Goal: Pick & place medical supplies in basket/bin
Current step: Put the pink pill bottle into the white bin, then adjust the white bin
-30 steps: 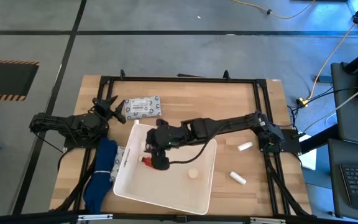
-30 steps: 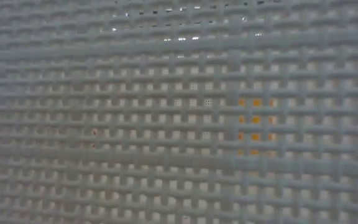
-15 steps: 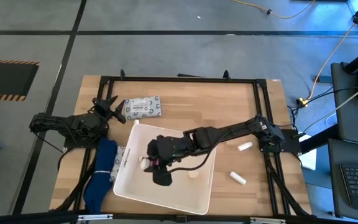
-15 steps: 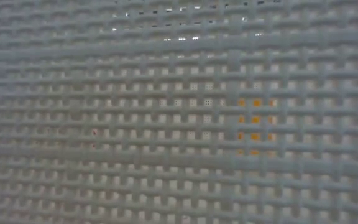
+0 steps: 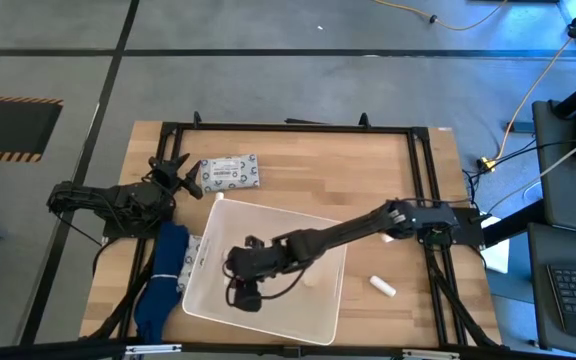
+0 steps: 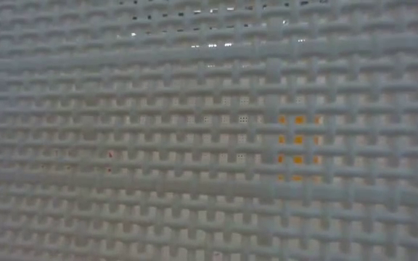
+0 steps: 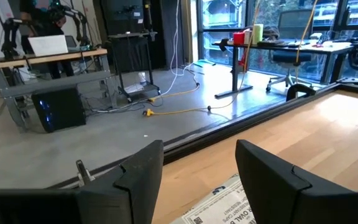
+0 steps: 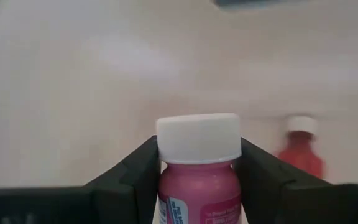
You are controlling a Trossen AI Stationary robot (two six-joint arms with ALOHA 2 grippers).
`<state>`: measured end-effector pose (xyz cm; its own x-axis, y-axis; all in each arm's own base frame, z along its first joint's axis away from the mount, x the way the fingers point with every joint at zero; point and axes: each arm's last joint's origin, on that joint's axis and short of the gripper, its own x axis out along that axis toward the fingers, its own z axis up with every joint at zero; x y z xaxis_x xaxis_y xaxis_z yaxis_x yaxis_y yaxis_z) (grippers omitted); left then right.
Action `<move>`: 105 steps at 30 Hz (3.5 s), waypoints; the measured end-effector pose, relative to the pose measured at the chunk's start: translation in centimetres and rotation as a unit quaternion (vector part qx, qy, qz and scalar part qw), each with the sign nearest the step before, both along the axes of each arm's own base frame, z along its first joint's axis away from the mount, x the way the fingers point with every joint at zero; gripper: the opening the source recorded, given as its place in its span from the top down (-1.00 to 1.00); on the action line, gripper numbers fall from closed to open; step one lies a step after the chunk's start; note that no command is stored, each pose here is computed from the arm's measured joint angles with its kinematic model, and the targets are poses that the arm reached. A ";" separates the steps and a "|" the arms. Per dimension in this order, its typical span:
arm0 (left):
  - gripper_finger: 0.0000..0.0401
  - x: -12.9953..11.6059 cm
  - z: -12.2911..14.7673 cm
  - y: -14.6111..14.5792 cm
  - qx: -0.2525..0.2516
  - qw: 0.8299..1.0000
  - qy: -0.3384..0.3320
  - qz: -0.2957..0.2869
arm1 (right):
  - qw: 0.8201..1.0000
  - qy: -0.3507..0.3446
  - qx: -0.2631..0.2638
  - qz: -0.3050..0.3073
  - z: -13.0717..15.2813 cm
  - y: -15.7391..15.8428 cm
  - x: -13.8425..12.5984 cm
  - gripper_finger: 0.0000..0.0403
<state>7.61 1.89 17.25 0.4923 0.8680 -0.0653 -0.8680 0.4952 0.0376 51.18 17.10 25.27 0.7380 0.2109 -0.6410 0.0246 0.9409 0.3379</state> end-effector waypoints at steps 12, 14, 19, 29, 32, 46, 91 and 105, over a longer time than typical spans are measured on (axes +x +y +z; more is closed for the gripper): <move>0.01 0.1 0.0 -0.1 -0.011 1.000 -0.011 -0.026 | 0.995 0.057 -0.084 -0.008 -6.7 -3.1 2.2 0.16; 0.01 0.1 0.0 -0.1 -0.011 1.000 -0.011 -0.027 | 0.994 0.065 -0.086 -0.010 -7.2 -3.4 2.3 0.16; 0.01 0.1 0.0 -0.1 -0.011 1.000 -0.011 -0.027 | 0.994 0.070 -0.087 -0.012 -7.6 -3.9 2.5 0.09; 0.01 0.1 0.0 -0.1 0.002 1.000 0.011 -0.028 | 0.994 0.070 -0.085 -0.020 -7.6 -4.8 2.7 -0.10; 0.01 0.1 0.0 -0.1 0.002 1.000 0.011 -0.028 | 0.994 0.068 -0.084 -0.022 -7.6 -5.0 2.8 -0.21; 0.01 0.1 0.0 -0.1 0.003 1.000 0.011 -0.028 | 0.999 0.020 -0.035 0.036 -1.3 -4.8 1.8 -0.42; 0.01 1.1 -0.2 -0.8 -0.008 0.977 0.043 -0.210 | 0.936 0.323 -0.135 -0.038 8.0 -7.9 -11.6 -0.42; 0.01 1.1 -0.2 -0.8 -0.008 0.977 0.043 -0.210 | 0.931 0.319 -0.163 -0.069 8.0 -10.5 -11.1 -0.42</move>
<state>8.67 1.05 17.00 0.7972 0.5886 -0.1344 -0.5817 0.8084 0.0905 40.11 6.62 33.29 0.1914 -0.1406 -0.9714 0.2503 0.9640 -0.0902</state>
